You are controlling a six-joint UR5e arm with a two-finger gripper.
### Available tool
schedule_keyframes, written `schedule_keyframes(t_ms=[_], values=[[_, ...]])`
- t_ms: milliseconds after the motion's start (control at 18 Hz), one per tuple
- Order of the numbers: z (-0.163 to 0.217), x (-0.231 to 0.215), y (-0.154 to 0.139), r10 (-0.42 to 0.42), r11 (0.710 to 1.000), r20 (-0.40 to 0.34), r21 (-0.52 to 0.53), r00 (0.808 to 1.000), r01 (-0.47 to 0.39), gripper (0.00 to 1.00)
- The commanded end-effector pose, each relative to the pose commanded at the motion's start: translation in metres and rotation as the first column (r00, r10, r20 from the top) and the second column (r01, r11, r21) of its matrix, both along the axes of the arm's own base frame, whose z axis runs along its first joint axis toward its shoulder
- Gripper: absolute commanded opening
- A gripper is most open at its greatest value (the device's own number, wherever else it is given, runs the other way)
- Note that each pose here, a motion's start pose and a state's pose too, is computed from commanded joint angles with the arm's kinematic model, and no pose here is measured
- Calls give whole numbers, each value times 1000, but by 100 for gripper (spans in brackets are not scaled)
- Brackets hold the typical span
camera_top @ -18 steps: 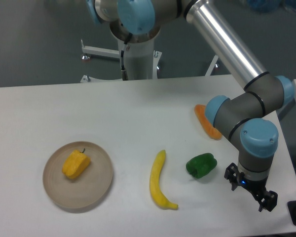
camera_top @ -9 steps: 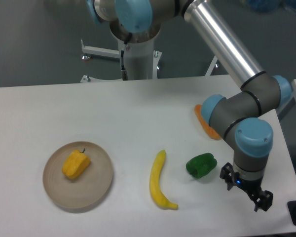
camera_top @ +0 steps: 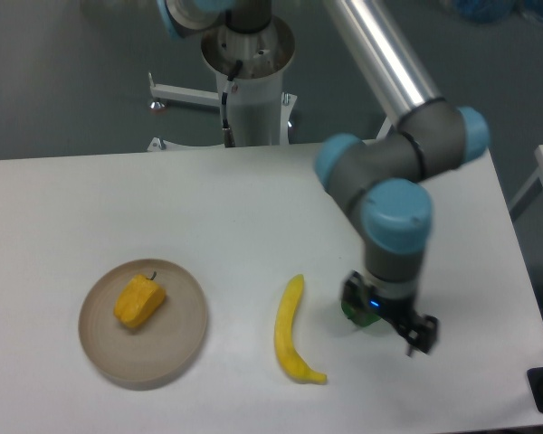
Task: Pick up the yellow pepper from the plate
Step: 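Move the open gripper over the yellow bell pepper on the plate, then lower the gripper onto the yellow bell pepper and close on it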
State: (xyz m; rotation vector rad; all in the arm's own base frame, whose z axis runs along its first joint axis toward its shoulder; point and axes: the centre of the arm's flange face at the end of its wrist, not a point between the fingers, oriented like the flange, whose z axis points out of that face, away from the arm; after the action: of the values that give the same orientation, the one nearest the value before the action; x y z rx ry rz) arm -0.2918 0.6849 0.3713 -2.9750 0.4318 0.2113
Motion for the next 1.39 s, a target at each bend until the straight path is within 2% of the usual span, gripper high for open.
schedule_keyframes(t_ms=[167, 389, 833, 1389], values=[[-7, 65, 3, 69, 998, 61, -7, 996, -69, 100], [-18, 132, 17, 168, 985, 159, -6, 973, -170, 100], [-52, 215, 21, 112, 993, 192, -63, 975, -101, 100], [-81, 253, 27, 45, 995, 171, -93, 984, -30, 100]])
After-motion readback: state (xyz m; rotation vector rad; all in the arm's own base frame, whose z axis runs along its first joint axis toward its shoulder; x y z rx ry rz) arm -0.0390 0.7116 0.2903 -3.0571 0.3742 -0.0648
